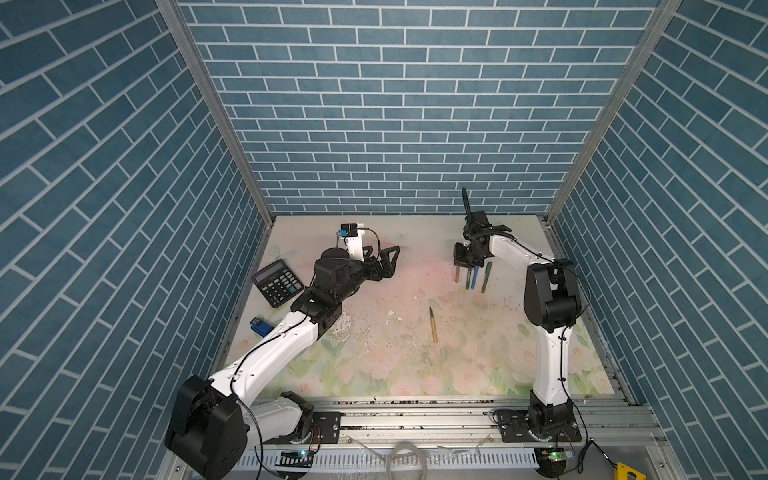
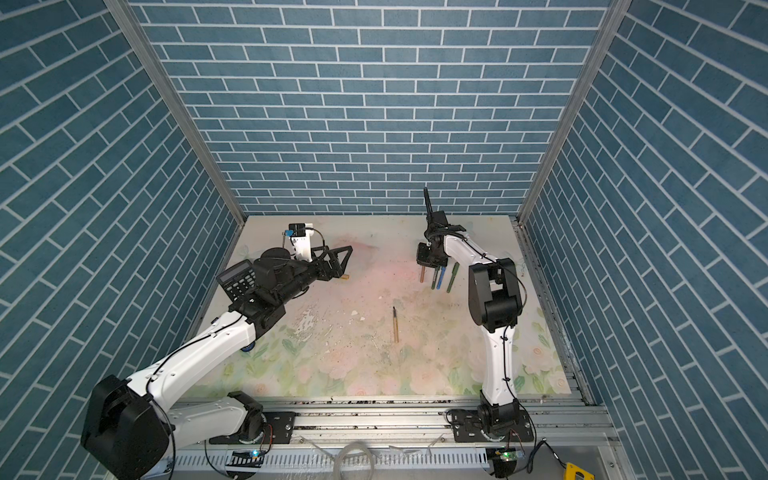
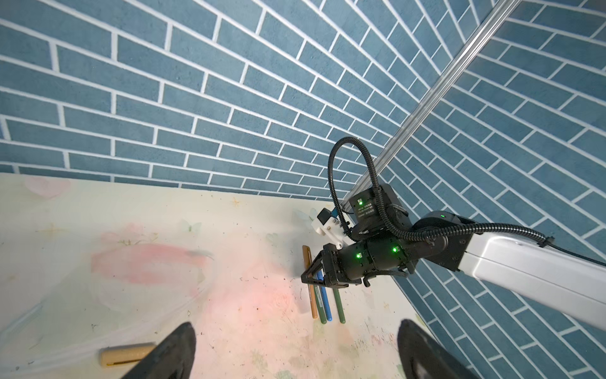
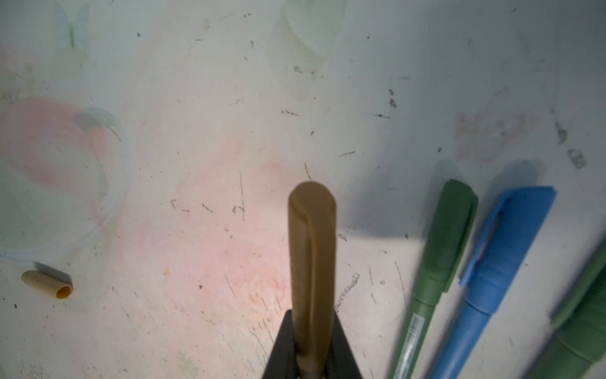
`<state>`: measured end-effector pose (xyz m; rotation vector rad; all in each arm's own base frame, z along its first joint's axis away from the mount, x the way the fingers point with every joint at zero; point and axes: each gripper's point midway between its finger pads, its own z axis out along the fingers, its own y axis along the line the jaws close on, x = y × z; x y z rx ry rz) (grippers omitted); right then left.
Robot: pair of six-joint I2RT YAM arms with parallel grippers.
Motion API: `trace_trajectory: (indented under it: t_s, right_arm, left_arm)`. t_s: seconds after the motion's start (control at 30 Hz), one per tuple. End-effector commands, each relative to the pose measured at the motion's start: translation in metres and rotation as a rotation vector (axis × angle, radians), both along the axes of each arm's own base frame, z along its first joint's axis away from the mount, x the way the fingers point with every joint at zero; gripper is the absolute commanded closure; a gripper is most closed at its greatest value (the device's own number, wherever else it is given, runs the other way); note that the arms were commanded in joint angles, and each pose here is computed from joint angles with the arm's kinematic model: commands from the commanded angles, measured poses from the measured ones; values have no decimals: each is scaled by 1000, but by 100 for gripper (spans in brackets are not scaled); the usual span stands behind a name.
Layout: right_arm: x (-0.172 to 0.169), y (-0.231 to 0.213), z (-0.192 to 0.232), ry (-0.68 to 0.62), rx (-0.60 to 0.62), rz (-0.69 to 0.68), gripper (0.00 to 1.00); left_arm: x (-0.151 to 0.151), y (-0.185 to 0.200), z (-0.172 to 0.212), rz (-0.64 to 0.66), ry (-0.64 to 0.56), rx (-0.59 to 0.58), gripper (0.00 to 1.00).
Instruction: Insert the pens into the pen caps
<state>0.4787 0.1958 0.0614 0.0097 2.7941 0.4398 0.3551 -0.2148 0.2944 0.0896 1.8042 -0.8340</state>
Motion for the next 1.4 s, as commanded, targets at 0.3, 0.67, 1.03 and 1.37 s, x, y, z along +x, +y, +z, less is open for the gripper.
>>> trace_trajectory:
  t_s: [0.3,0.67,1.03,1.37]
  right_arm:
    - [-2,-21,-40,116,-84,-58,91]
    - [-13,-30,-49,144,-110,-88,79]
    - [-15,-34,-42,140,-121,-101,72]
    - [-30,-33,-45,187,-233,-55,63]
  left_arm:
    - [3,0,3,-8,8,-25,3]
    - [3,0,5,-15,6,-35,3]
    - [2,1,8,-21,3,-40,3]
    - [1,1,12,-28,-3,-47,3]
